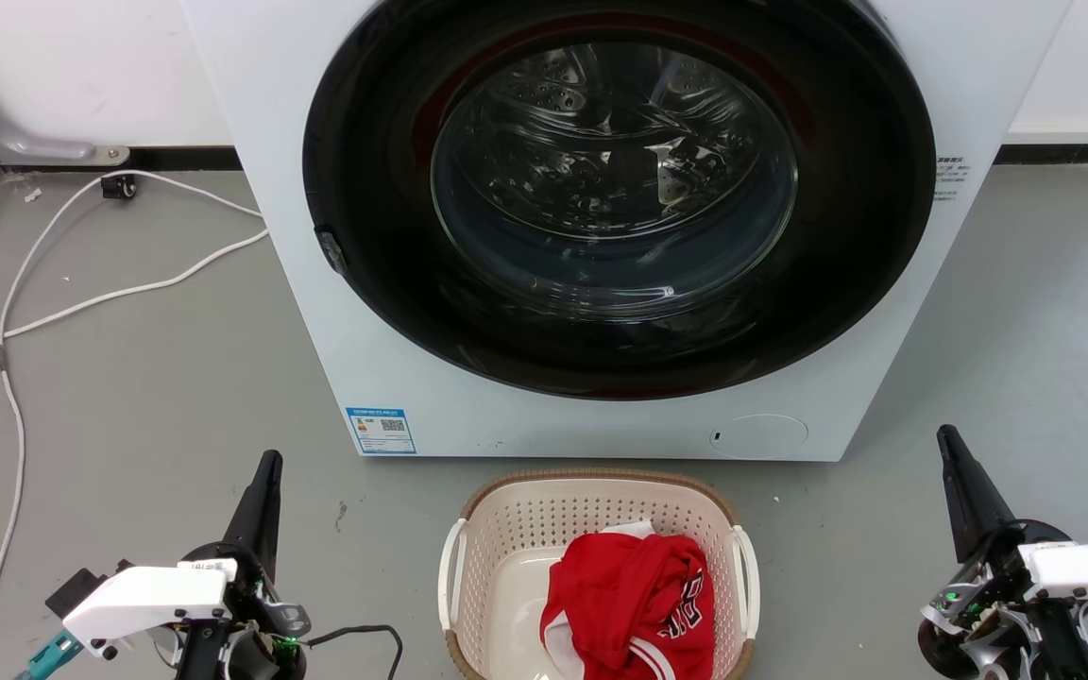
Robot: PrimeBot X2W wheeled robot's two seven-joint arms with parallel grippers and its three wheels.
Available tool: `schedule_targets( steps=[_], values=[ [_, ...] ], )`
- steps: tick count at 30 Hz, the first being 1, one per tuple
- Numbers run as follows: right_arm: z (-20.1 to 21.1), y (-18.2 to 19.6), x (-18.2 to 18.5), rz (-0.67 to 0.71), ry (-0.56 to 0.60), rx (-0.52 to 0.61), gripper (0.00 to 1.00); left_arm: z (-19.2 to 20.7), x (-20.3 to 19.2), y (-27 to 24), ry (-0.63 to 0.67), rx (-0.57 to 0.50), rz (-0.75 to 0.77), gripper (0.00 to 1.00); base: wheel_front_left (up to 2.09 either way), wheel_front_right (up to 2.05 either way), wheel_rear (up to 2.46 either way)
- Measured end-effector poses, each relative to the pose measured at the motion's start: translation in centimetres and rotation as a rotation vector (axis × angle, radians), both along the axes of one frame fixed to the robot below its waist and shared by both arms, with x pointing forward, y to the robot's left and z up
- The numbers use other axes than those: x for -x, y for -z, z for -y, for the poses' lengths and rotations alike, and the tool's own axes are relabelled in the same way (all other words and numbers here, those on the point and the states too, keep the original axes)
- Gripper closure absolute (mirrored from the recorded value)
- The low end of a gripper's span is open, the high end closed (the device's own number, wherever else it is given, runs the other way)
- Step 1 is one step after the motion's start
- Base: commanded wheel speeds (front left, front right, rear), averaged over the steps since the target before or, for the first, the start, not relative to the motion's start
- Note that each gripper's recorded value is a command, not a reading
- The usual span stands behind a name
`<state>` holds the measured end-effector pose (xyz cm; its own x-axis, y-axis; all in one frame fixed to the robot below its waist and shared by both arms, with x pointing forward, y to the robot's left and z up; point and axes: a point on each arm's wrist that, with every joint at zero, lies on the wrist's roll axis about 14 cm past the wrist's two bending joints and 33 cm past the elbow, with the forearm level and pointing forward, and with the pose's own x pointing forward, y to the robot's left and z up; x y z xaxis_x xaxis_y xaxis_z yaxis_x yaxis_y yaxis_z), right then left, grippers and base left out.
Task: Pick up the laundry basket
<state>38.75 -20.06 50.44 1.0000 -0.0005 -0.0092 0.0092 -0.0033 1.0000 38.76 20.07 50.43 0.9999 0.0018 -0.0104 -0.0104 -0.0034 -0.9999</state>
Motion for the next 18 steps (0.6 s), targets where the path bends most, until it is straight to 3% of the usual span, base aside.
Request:
schedule_targets(
  steps=[18],
  values=[
    [0.01, 0.01, 0.00, 0.000, 0.000, 0.001, 1.00, 0.03, 0.01, 0.01, 0.001, 0.002, 0.000, 1.00, 0.00, 0.00, 0.00]
  ],
)
